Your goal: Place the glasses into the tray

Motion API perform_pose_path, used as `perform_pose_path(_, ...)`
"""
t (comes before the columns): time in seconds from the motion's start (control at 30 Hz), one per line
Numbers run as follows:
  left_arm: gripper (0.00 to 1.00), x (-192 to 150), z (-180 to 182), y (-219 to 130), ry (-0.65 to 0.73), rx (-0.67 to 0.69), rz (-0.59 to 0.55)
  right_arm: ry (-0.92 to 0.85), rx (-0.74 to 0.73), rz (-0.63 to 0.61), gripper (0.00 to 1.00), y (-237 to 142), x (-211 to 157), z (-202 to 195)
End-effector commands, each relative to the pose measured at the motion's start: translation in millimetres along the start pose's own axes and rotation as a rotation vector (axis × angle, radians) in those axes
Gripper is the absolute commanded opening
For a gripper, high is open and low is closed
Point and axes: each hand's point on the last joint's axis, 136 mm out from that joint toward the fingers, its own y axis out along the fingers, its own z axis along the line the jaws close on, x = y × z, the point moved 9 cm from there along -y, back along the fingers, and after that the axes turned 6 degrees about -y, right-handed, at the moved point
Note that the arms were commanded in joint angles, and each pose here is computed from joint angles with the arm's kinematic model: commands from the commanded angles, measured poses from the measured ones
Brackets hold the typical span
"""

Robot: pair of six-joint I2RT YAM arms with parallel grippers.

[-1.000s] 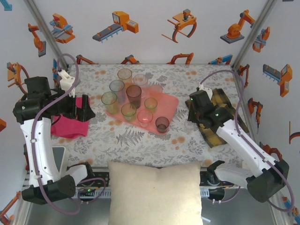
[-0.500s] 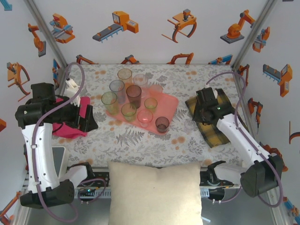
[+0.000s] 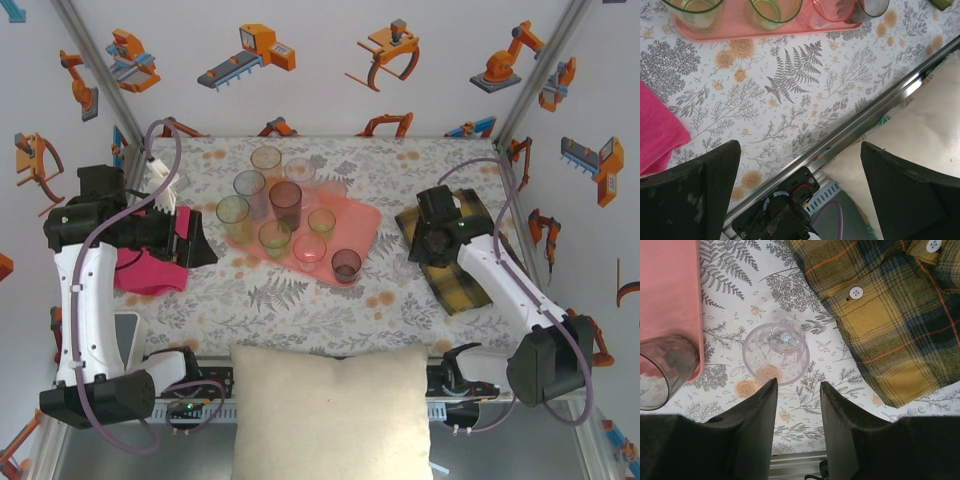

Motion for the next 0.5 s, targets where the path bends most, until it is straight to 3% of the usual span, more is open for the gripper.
perform_pose_path(0.0, 0.97, 4.8, -1.9, 3.0, -0.009, -0.04, -0.017, 0.013, -0.007, -0.013, 0.4, -5.8, 6.1, -1.9)
perform_pose_path(0.47, 0.97, 6.9, -3.9, 0.2, 0.005, -0.007, -0.023, 0.023, -0.019, 0.006, 0.4, 0.0, -1.9, -5.3)
